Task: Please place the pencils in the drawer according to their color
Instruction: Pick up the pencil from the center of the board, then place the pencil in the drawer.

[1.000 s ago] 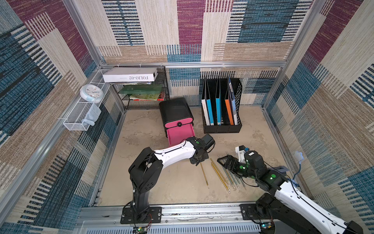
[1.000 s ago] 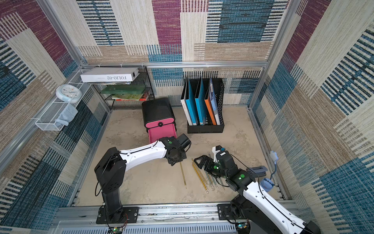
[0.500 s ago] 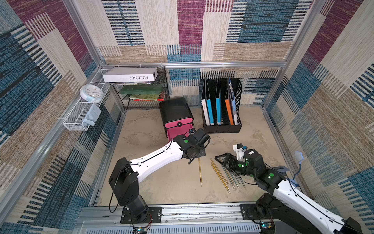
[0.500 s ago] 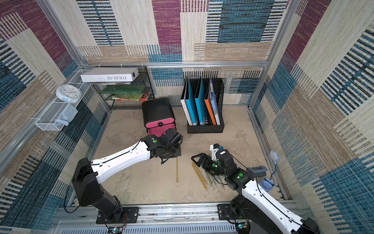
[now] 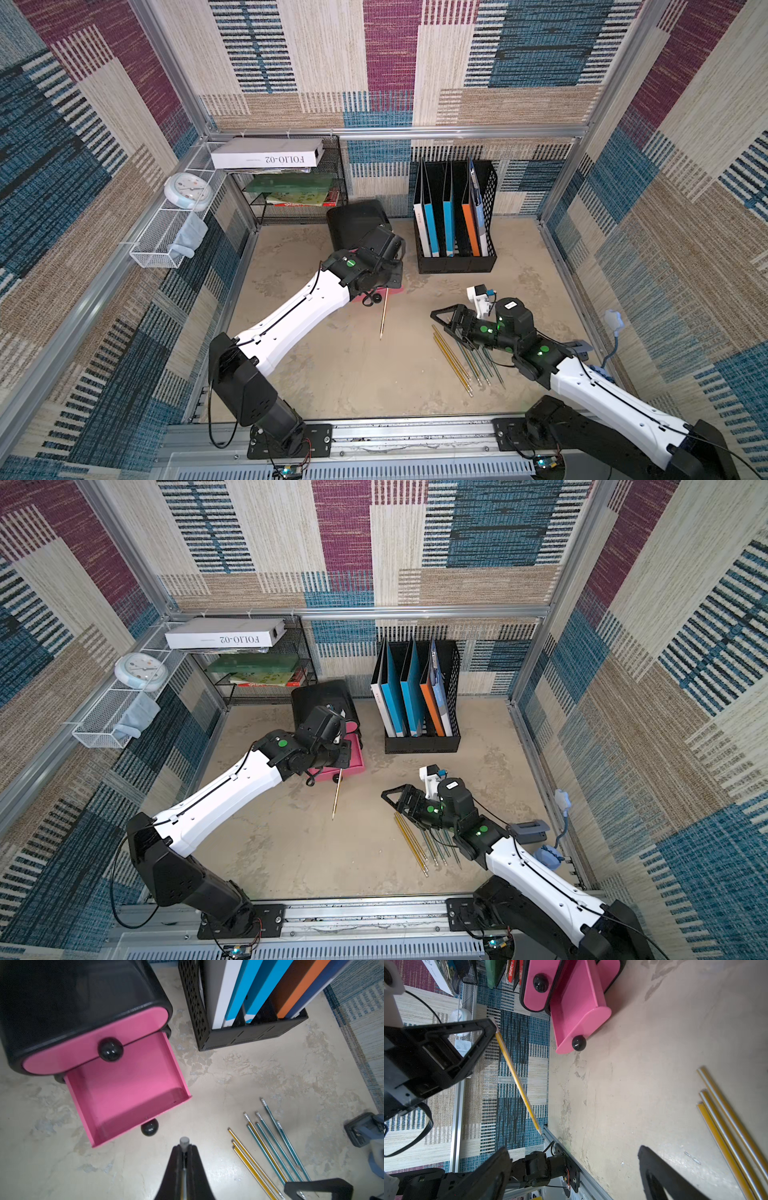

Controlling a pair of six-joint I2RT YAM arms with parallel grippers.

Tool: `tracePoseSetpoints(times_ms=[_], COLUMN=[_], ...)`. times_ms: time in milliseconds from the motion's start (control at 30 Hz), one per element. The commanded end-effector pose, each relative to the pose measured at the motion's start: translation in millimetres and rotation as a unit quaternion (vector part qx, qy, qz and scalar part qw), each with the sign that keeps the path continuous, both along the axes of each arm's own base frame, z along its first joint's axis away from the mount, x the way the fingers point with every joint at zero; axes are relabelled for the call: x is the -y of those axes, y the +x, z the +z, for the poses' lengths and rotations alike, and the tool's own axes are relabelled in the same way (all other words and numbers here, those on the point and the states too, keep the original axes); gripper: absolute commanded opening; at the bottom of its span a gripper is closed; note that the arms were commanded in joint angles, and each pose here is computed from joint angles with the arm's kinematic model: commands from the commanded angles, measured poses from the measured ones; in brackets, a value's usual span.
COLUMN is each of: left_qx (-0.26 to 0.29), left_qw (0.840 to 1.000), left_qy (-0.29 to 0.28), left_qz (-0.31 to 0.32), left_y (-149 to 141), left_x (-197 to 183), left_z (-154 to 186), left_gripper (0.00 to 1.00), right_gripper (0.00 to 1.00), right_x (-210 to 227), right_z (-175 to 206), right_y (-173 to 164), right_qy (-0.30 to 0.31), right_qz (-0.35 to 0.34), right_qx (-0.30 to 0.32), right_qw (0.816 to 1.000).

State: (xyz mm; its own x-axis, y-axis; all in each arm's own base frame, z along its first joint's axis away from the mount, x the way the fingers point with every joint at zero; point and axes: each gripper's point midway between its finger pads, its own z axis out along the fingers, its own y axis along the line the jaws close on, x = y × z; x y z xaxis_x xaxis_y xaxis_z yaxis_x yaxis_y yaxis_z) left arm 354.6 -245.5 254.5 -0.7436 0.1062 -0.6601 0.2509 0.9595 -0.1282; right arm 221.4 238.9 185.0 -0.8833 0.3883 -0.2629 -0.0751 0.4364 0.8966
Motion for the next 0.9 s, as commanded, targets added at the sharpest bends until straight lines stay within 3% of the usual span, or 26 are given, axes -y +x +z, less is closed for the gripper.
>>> tracePoseSetpoints(times_ms=[0, 200, 433, 633, 867], left_qx=[0.053, 0.122, 0.166, 0.169, 0.164], left_qw=[0.997, 0.983, 0.964, 0.956, 0.958], left_qy=[0.045, 0.101, 0.17, 0.203, 0.202], left_qz=[-0.046, -0.092, -0.123, -0.127, -0.124], left_y=[20, 48, 78, 105, 126], left_x=[-7, -9, -4, -7, -6], left_z=[17, 35, 31, 9, -14], left_gripper=[0.0, 0.0, 0.0, 0.0, 0.0], right_gripper=[0.99, 0.99, 0.99, 0.99, 0.99], right_x=[-6, -1, 5, 9, 12], right_z=[16, 17, 11, 6, 3], right_y=[6, 14, 19, 23, 27], right_qy=[0.026, 0.031, 0.044, 0.044, 0.037], right_qz=[0.001, -0.029, -0.059, -0.077, -0.091], right_qx=[0.023, 0.03, 0.026, 0.022, 0.019], right_qw=[0.999, 0.999, 0.997, 0.996, 0.995])
